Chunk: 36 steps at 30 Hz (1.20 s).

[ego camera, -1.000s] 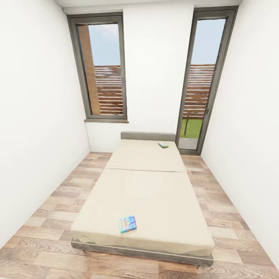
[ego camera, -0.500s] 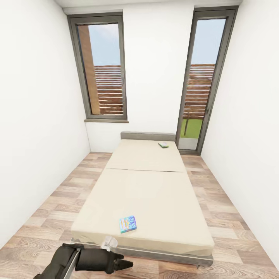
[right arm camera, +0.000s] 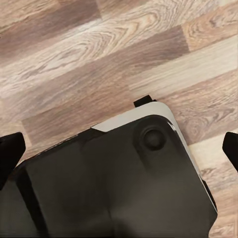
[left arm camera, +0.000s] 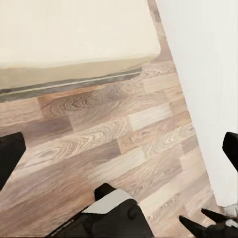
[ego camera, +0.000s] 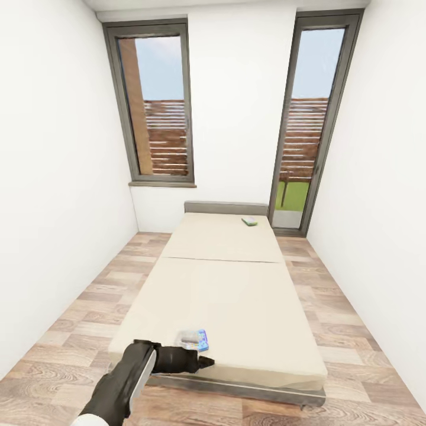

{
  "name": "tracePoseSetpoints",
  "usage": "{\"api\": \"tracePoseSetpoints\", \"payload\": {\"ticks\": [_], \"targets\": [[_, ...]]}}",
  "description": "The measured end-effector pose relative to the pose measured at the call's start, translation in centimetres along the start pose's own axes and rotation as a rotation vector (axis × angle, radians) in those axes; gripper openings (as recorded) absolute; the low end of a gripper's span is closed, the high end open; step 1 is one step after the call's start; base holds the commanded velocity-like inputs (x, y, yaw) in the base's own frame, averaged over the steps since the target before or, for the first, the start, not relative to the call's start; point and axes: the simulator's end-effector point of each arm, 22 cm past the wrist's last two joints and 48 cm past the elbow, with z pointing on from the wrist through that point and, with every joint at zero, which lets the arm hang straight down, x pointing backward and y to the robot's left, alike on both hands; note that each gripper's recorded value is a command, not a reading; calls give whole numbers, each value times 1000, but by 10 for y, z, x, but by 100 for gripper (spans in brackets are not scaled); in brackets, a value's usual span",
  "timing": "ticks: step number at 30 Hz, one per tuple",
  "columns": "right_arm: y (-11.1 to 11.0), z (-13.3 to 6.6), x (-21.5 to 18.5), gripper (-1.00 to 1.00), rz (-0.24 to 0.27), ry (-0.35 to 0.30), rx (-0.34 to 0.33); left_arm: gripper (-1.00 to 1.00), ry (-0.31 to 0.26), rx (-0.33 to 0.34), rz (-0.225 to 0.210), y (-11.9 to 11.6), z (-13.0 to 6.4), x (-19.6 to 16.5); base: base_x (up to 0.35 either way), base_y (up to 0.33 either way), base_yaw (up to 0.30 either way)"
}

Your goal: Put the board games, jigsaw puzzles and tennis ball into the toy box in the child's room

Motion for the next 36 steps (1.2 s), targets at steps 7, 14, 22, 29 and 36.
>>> {"api": "tracePoseSetpoints", "payload": {"ticks": [7, 14, 22, 29, 36], "targets": [[3, 0, 2, 100, -22, 4, -6, 100, -58, -329, 19, 72, 33, -26, 0, 0, 0], [1, 0, 6, 100, -25, 15, -2, 100, -110, -530, 20, 108, 26, -35, 0, 0, 0], [18, 0, 7, 100, -56, 19, -94, 100, -136, -563, 24, 118, 26, -38, 0, 0, 0], [91, -18, 4, 100, -114, 80, -470, 100, -140, -570, 25, 122, 26, -39, 0, 0, 0], [113, -29, -10, 100, -92, 157, -610, 100, -174, -597, 39, 138, 12, -56, 0, 0, 0]]}}
